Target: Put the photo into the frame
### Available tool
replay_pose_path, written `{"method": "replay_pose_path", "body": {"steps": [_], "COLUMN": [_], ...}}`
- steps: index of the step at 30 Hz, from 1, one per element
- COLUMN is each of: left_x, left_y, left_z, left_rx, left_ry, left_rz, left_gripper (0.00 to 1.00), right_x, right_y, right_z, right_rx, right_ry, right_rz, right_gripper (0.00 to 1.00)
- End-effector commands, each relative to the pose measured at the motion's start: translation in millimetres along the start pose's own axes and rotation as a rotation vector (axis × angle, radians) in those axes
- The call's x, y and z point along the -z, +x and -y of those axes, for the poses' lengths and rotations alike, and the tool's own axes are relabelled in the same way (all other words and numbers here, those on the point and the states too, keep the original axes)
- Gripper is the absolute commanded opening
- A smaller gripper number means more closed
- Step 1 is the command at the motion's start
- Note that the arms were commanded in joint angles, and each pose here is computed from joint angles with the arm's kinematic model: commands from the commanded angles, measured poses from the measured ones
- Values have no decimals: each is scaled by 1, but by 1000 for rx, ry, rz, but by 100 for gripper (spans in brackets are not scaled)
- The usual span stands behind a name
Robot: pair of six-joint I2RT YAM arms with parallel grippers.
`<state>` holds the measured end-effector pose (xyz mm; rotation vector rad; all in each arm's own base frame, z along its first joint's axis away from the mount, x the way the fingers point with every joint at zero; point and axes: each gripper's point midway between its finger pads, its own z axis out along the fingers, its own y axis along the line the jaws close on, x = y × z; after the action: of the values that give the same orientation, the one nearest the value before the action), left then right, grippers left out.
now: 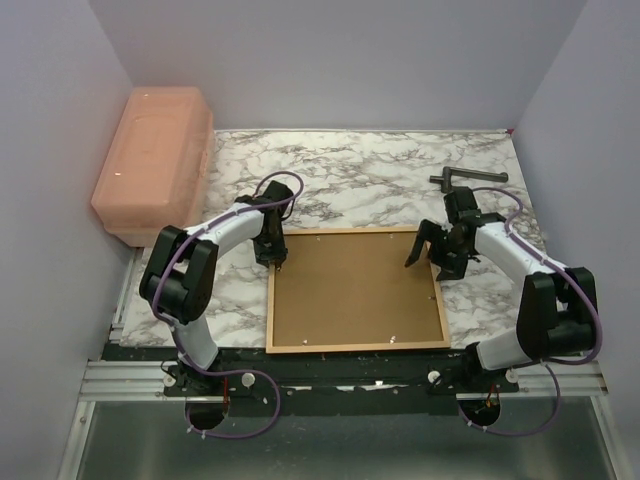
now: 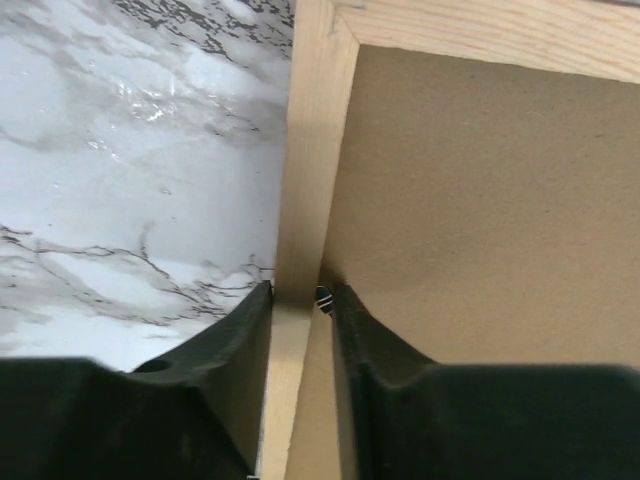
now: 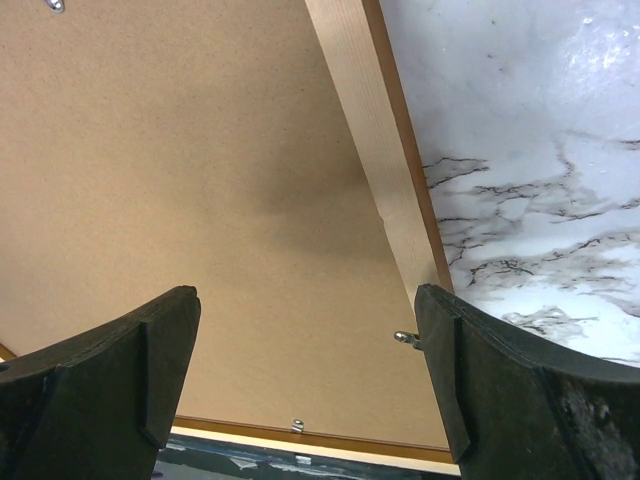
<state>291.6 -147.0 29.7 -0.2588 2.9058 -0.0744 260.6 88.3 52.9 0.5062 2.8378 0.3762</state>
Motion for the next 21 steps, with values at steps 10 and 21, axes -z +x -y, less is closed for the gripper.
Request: {"method": "replay_pose_path", "body": {"steps": [10,21], "left_x": [-3,50], "left_y": [1,-9], "left_z": [1,9], "left_rx": [-35,-52], "left_ry": [-9,114], "left_rz": [-16,108], "left_gripper": [0,67], "right_x": [7,14], "right_y": [3,-6], "right_z": [9,19], "right_rx": [-55,-99], "right_ry": [-41,-29], "right_rz": [-7,40], "right_gripper": [97,98]}}
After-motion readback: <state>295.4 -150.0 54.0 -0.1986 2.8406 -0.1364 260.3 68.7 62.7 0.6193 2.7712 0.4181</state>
